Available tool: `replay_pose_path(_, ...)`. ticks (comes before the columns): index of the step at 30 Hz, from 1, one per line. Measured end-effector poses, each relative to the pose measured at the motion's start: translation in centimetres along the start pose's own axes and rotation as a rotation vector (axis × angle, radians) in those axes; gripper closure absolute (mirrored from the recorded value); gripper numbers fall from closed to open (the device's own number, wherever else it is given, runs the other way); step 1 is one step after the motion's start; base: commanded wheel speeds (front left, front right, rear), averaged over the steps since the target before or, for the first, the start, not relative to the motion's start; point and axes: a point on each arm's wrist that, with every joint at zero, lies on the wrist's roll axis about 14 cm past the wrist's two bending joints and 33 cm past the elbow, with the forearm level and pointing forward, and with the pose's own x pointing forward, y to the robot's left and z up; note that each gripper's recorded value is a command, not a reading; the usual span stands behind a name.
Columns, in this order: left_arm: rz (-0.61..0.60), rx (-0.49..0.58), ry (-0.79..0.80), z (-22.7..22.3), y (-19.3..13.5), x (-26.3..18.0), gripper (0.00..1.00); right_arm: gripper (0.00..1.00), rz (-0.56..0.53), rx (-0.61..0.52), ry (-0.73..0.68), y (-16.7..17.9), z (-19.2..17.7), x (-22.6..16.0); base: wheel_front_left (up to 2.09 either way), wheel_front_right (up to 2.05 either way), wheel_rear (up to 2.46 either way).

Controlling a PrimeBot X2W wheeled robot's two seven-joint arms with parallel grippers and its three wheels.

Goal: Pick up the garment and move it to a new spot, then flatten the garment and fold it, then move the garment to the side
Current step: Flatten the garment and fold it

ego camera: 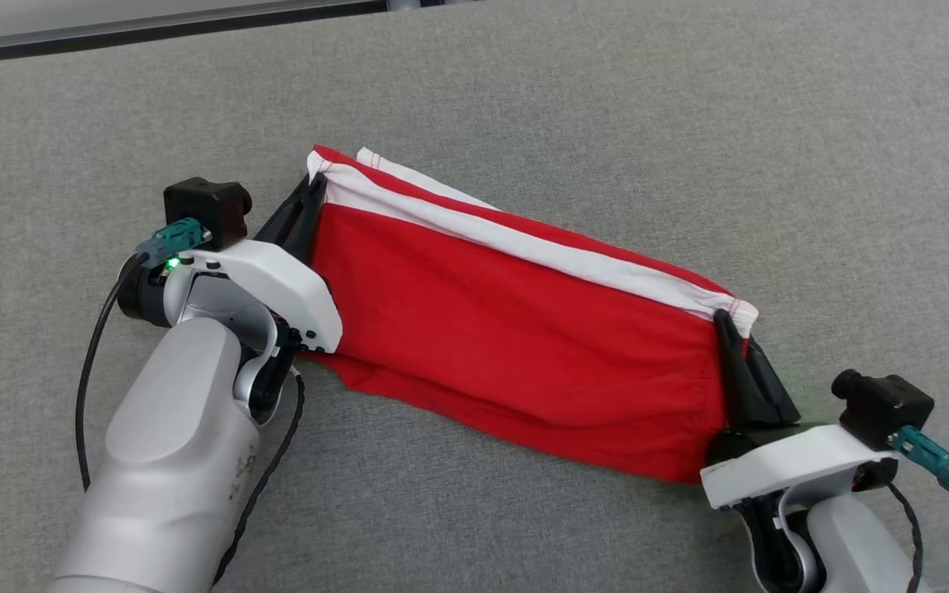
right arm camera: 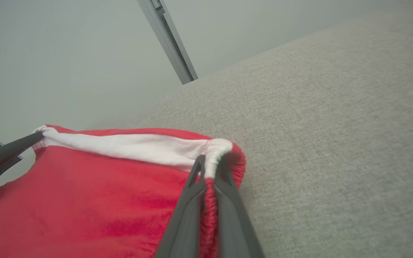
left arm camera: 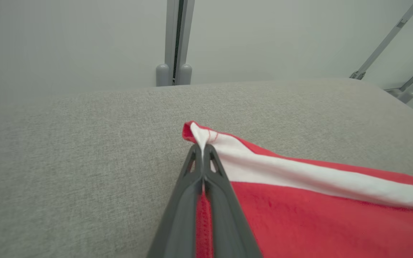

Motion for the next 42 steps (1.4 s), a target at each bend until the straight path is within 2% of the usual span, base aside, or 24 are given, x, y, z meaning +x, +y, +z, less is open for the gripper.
replay_pose_path(3, -0.015, -0.005, 0.073, -2.0, -0.5, 1.3, 1.00, 1.00, -0.012, 0.020, 0.032, -0.3, -1.1, 0.3, 0.00, 0.00, 0.00)
replay_pose_path(4, -0.023, -0.006, 0.090, -2.4, -0.8, 1.6, 1.00, 0.93, -0.013, 0.026, 0.038, -0.3, -1.3, 0.3, 0.00, 0.00, 0.00)
replay_pose_path(5, -0.029, -0.016, 0.098, -2.7, -1.1, 1.9, 0.91, 0.58, -0.015, 0.032, 0.045, -0.3, -1.6, 0.3, 0.00, 0.00, 0.00)
replay_pose_path(6, -0.034, -0.014, 0.109, -3.0, -1.2, 2.0, 0.33, 0.15, -0.018, 0.032, 0.052, -0.4, -1.8, 0.3, 0.00, 0.00, 0.00)
replay_pose_path(7, -0.034, -0.021, 0.098, -2.9, -1.3, 2.0, 0.00, 0.00, -0.003, 0.016, 0.056, -0.2, -1.8, 0.3, 0.00, 0.00, 0.00)
replay_pose_path(12, -0.011, 0.008, 0.014, -1.5, -0.3, 1.0, 0.00, 0.00, 0.055, -0.120, 0.017, 0.1, 0.0, 0.0, 0.00, 0.00, 0.00)
replay_pose_path(16, 0.048, 0.008, -0.048, -0.4, 0.9, -0.8, 0.00, 0.00, 0.060, -0.223, -0.043, -0.2, 2.2, -1.0, 0.00, 0.00, 0.00)
replay_pose_path(18, 0.088, 0.008, -0.127, 1.7, 1.6, -1.8, 0.00, 0.00, 0.061, -0.253, -0.083, -0.1, 3.5, -1.4, 0.00, 0.00, 0.00)
replay_pose_path(20, 0.126, 0.016, -0.208, 3.8, 2.1, -3.1, 0.00, 0.00, 0.062, -0.287, -0.118, 0.1, 4.6, -1.9, 0.00, 0.00, 0.00)
replay_pose_path(25, 0.227, 0.055, -0.325, 6.0, 3.5, -7.9, 0.00, 0.00, 0.054, -0.360, -0.205, 0.5, 7.5, -2.9, 0.00, 0.00, 0.00)
replay_pose_path(29, 0.283, 0.090, -0.375, 6.6, 3.8, -11.4, 0.00, 0.00, 0.055, -0.392, -0.227, 1.1, 8.7, -3.7, 0.00, 0.00, 0.00)
replay_pose_path(34, 0.344, 0.129, -0.377, 5.6, 4.4, -15.1, 0.00, 0.00, 0.068, -0.399, -0.207, 2.0, 8.5, -4.9, 0.00, 0.00, 0.00)
replay_pose_path(42, 0.371, 0.138, -0.331, 3.1, 4.0, -18.1, 0.00, 0.00, 0.051, -0.350, -0.174, 2.1, 7.4, -6.7, 0.00, 0.00, 0.00)
